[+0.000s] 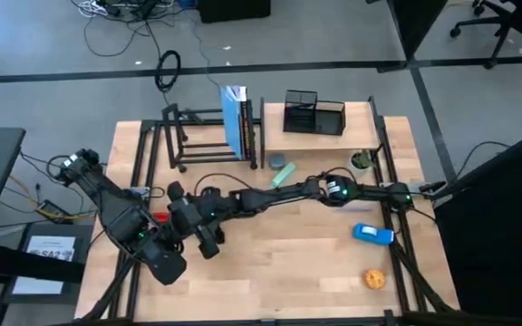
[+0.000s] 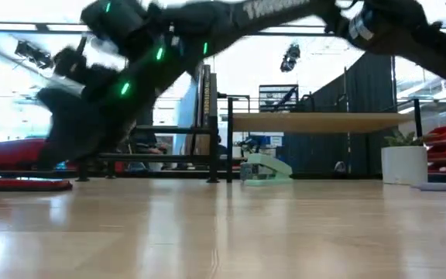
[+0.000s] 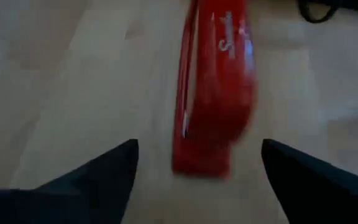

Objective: Stock shelves
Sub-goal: Remove the green stapler from under the shelf

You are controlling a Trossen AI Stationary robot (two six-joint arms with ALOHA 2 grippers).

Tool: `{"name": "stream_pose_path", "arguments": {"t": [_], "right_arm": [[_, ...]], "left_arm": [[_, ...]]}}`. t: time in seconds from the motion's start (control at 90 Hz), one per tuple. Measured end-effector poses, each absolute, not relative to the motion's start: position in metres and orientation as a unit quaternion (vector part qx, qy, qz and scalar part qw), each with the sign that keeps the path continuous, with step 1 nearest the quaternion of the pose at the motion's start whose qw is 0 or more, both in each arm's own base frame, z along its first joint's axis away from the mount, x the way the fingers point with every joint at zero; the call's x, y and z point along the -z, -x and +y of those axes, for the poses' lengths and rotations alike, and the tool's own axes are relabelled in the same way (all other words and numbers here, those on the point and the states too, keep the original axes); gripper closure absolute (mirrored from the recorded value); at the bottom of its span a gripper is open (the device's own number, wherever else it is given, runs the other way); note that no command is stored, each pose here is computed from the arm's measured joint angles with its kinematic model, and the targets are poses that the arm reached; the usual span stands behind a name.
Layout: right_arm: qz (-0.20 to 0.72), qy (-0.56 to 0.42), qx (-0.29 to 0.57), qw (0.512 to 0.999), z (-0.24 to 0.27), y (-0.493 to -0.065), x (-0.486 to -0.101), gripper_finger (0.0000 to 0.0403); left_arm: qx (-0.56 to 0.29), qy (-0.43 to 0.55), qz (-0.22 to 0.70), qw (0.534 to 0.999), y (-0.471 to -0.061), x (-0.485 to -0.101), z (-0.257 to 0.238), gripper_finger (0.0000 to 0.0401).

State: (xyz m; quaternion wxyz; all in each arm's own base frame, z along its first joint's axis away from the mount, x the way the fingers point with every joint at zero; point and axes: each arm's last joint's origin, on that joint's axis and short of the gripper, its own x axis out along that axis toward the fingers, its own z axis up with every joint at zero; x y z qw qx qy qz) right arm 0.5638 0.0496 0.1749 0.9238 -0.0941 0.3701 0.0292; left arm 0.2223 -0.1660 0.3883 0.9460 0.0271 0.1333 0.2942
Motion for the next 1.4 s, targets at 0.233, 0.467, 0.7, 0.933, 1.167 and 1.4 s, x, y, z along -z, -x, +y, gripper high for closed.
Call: {"name": "stream_pose_path", "arguments": {"t": [0.233,0.467,0.7,0.933,1.167,1.4], "right_arm": [[0.523,0.142,-0.103,0.834,0.041,-0.510,-0.224,0.0099],[0.646,0.118,-0.089,0.749,0.031,-0.458,-0.231,0.0099],[0.626,0.137,0.038,0.767,0.031,-0.383,-0.235,0.0099],[0.502,0.146,0.085,0.848,0.004,-0.347,-0.224,0.0099],[0.488,0.128,0.069,0.861,-0.033,-0.352,-0.211,0.0099],[0.502,0.166,-0.037,0.848,-0.042,-0.360,-0.188,0.0099]], "left_arm": [[-0.295,-0.034,0.139,0.945,-0.221,-0.387,-0.165,0.0188],[-0.296,-0.047,0.147,0.943,-0.219,-0.385,-0.164,0.0188],[-0.297,-0.056,0.152,0.941,-0.219,-0.384,-0.163,0.0188],[-0.297,-0.059,0.153,0.941,-0.219,-0.384,-0.163,0.0188],[-0.297,-0.057,0.152,0.941,-0.219,-0.384,-0.163,0.0188],[-0.296,-0.061,0.158,0.940,-0.223,-0.380,-0.166,0.0188]]}}
